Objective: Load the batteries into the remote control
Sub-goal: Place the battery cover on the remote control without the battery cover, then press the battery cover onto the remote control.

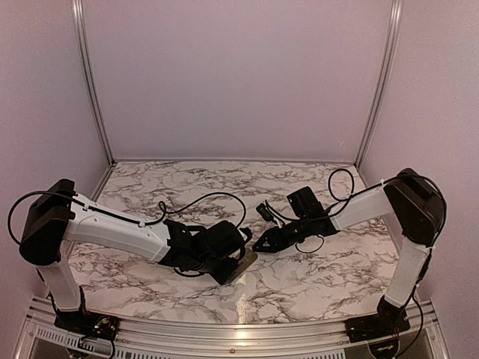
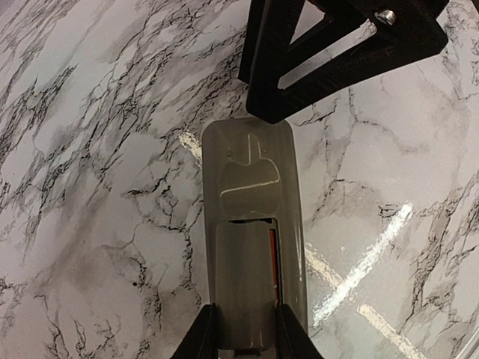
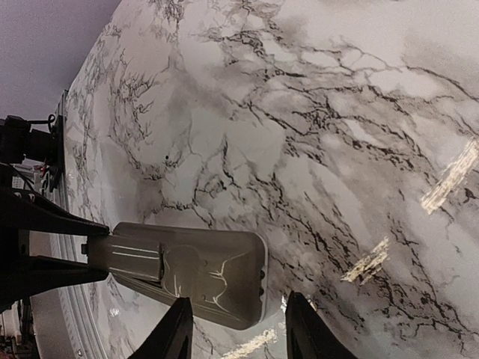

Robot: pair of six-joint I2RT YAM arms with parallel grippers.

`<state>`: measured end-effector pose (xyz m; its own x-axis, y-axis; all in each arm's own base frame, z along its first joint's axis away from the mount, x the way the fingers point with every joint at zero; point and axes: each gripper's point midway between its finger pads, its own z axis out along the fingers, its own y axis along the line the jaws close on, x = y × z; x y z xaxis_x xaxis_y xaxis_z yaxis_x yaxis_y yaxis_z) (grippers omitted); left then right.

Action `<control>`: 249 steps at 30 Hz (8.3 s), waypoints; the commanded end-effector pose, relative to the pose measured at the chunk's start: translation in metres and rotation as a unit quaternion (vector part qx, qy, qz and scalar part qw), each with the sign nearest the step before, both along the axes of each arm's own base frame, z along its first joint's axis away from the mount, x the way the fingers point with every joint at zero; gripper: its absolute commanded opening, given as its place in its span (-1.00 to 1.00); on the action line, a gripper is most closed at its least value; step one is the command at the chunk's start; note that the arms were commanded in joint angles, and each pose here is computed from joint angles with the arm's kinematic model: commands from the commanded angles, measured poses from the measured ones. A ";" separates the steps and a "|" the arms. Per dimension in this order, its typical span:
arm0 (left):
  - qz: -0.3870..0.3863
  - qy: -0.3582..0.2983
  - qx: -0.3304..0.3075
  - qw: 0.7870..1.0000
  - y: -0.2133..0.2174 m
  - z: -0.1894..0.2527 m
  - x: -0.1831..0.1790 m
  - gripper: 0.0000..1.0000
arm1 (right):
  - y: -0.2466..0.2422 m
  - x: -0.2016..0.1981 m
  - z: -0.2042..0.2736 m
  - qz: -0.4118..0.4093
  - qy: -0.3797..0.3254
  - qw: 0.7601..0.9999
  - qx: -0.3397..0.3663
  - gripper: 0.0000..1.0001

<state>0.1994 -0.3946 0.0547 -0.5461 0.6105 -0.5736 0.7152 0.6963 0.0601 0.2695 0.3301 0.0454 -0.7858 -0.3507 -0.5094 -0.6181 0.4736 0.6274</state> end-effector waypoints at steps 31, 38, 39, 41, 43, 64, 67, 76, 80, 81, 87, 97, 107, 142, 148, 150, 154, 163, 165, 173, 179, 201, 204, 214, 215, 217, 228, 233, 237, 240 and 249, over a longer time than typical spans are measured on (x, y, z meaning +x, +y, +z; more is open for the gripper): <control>-0.004 -0.004 -0.011 1.000 -0.003 0.011 0.002 -0.72 | 0.009 0.000 -0.004 0.022 -0.001 1.000 0.000 -0.25; -0.006 -0.009 -0.013 1.000 -0.003 0.018 0.003 -0.73 | 0.009 0.000 -0.004 0.022 -0.001 1.000 -0.001 -0.25; -0.006 -0.009 -0.015 1.000 -0.003 0.019 0.002 -0.72 | 0.009 0.000 -0.004 0.022 -0.001 1.000 -0.001 -0.25; -0.006 -0.007 -0.013 1.000 -0.003 0.018 0.002 -0.73 | 0.009 0.000 -0.004 0.022 -0.001 1.000 -0.001 -0.25; -0.006 -0.005 -0.011 1.000 -0.002 0.016 0.001 -0.73 | 0.009 0.000 -0.004 0.023 -0.001 1.000 0.000 -0.25; -0.014 0.012 0.009 1.000 -0.001 -0.012 -0.003 -0.72 | 0.011 -0.002 -0.005 0.028 0.004 1.000 0.003 -0.26; -0.015 0.015 0.011 1.000 -0.001 -0.015 -0.004 -0.72 | 0.012 -0.002 -0.004 0.030 0.003 1.000 0.006 -0.27; -0.009 0.009 0.017 1.000 0.001 -0.017 -0.001 -0.71 | 0.013 -0.004 -0.004 0.036 0.005 0.999 0.009 -0.28; -0.008 0.009 0.021 1.000 0.001 -0.021 -0.001 -0.66 | 0.014 -0.005 -0.003 0.038 0.004 0.999 0.011 -0.28; -0.007 0.010 0.022 1.000 0.001 -0.022 -0.001 -0.65 | 0.014 -0.005 -0.002 0.038 0.004 0.999 0.011 -0.28; -0.005 0.017 0.025 1.000 0.004 -0.026 -0.003 -0.54 | 0.014 -0.005 -0.002 0.038 0.004 0.999 0.010 -0.28; -0.008 0.020 0.026 0.999 0.005 -0.025 -0.005 -0.37 | 0.013 -0.005 -0.002 0.037 0.003 0.999 0.008 -0.28; -0.009 0.020 0.014 1.000 0.001 -0.014 -0.004 -0.09 | 0.013 -0.004 0.000 0.035 0.000 0.999 0.007 -0.25; 0.113 0.070 -0.185 0.974 0.066 0.037 0.016 -0.06 | 0.065 -0.045 0.055 0.114 -0.041 0.993 0.014 -0.60; 0.134 0.076 -0.184 0.971 0.076 0.030 0.022 -0.07 | 0.078 -0.065 0.039 0.143 -0.027 0.989 -0.001 -0.66; 0.135 0.076 -0.183 0.971 0.077 0.029 0.021 -0.07 | 0.078 -0.065 0.034 0.145 -0.025 0.989 -0.006 -0.66; 0.133 0.079 -0.182 0.971 0.076 0.027 0.021 -0.07 | 0.078 -0.068 0.027 0.148 -0.016 0.989 -0.009 -0.67; 0.131 0.088 -0.182 0.971 0.074 0.019 0.019 -0.07 | 0.075 -0.071 -0.001 0.152 -0.001 0.988 -0.036 -0.69; 0.130 0.089 -0.183 0.971 0.073 0.019 0.019 -0.07 | 0.073 -0.071 -0.008 0.150 0.003 0.988 -0.046 -0.69; 0.117 0.101 -0.209 0.965 0.066 0.019 0.013 -0.07 | 0.059 -0.073 -0.029 0.143 0.009 0.986 -0.090 -0.72; 0.094 0.117 -0.217 0.965 0.050 0.015 0.006 0.03 | 0.055 -0.078 -0.030 0.146 0.014 0.985 -0.089 -0.75; 0.181 0.075 -0.226 0.954 0.056 0.035 0.011 0.22 | 0.056 -0.068 -0.035 0.120 0.015 0.987 -0.102 -1.00; 0.240 0.103 -0.244 0.934 0.052 0.035 0.010 0.22 | 0.057 -0.066 -0.035 0.116 0.014 0.988 -0.102 -1.00; 0.349 0.156 -0.226 0.896 0.035 0.014 -0.010 0.19 | 0.056 -0.065 -0.036 0.108 0.017 0.989 -0.100 -1.00; 0.357 0.158 -0.220 0.894 0.036 0.012 -0.012 0.17 | 0.057 -0.064 -0.035 0.108 0.015 0.989 -0.098 -1.00; 0.373 0.160 -0.215 0.888 0.037 0.007 -0.014 0.14 | 0.057 -0.063 -0.033 0.107 0.014 0.990 -0.096 -1.00; 0.425 0.148 -0.179 0.875 0.038 -0.008 -0.013 -0.02 | 0.057 -0.063 -0.033 0.107 0.012 0.990 -0.094 -1.00; 0.427 0.149 -0.177 0.874 0.032 -0.011 -0.012 -0.05 | 0.057 -0.063 -0.033 0.108 0.012 0.990 -0.093 -1.00; 0.428 0.148 -0.177 0.874 0.028 -0.012 -0.010 -0.07 | 0.057 -0.064 -0.034 0.110 0.012 0.989 -0.093 -1.00; 0.431 0.148 -0.169 0.874 0.028 -0.017 -0.010 -0.09 | 0.056 -0.064 -0.034 0.110 0.011 0.989 -0.094 -1.00; 0.432 0.154 -0.147 0.876 0.028 -0.029 -0.014 -0.16 | 0.056 -0.064 -0.034 0.109 0.011 0.990 -0.092 -1.00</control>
<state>0.1898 -0.3683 0.0331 -0.8813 -0.2767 -0.3831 -0.1349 0.9242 -0.3573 0.2076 0.4025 0.0422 -0.6628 -0.5739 -0.4810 -0.7301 0.3525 0.5854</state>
